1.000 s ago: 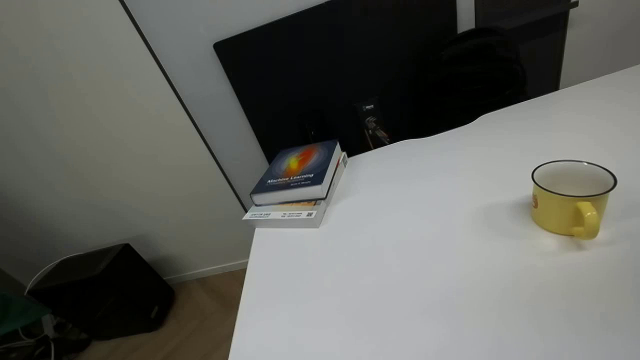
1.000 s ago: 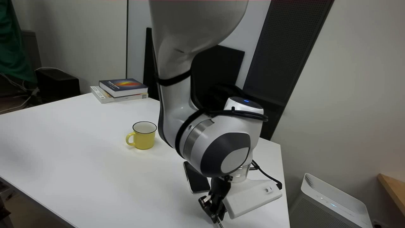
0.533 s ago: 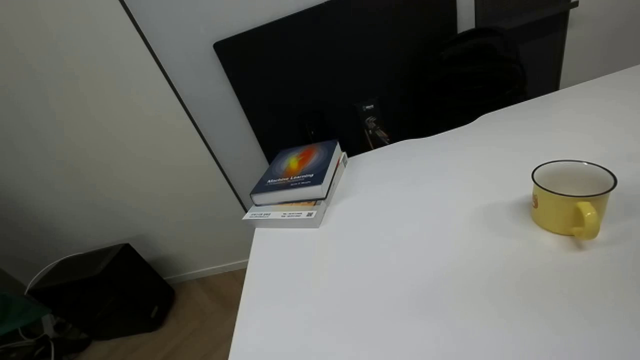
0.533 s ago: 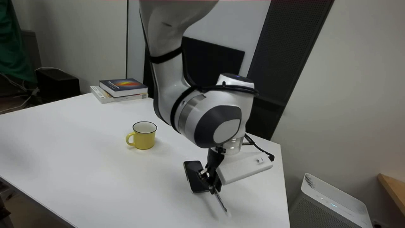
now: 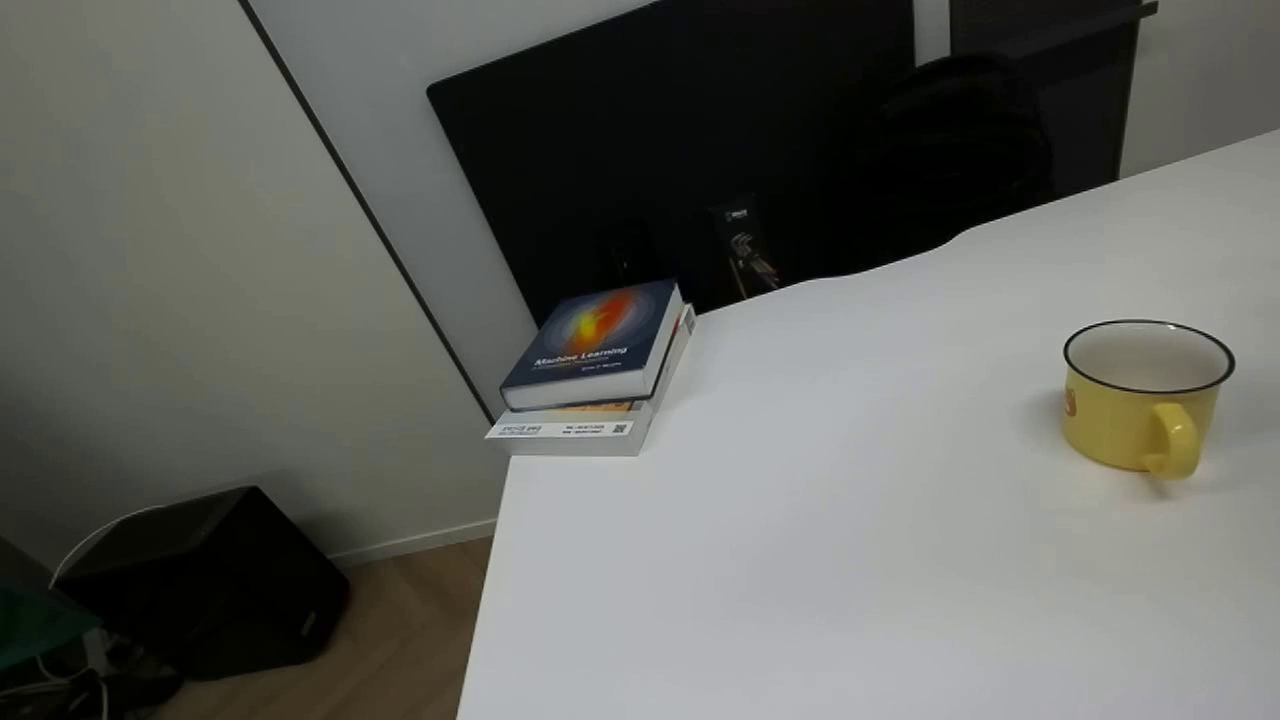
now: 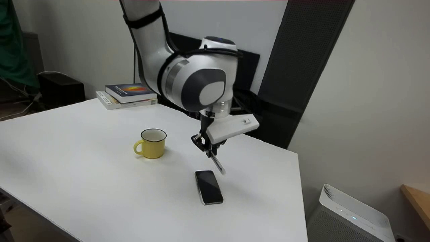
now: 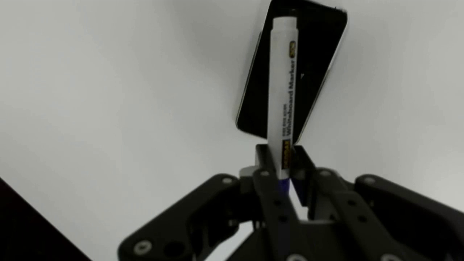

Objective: Put the marker into the cup, put it back on the table then back into the cup again.

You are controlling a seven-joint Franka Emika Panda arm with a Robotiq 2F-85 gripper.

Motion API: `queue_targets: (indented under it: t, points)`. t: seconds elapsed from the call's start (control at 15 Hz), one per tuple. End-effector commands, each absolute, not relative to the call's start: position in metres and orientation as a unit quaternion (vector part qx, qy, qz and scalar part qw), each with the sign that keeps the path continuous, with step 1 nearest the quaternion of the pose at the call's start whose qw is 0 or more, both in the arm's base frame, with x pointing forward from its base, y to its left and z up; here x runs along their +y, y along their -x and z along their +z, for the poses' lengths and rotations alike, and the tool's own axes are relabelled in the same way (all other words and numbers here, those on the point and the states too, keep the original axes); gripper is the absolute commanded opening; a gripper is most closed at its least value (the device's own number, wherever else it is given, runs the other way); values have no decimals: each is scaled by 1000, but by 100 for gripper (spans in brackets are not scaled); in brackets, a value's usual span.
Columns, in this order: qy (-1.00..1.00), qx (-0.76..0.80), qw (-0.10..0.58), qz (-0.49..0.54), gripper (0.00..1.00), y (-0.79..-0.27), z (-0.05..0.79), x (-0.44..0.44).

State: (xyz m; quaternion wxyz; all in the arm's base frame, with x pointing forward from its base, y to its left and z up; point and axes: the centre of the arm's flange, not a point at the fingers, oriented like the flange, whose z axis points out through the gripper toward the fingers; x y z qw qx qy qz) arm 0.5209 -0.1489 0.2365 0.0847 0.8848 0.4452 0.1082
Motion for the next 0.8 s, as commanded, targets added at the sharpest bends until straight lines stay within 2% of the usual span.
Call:
queue_targets:
  t: [0.0, 0.73]
  points:
    - [-880, 443, 92, 145, 5, -544, 268, -115]
    - [-822, 516, 49, 236, 5, -558, 296, 34]
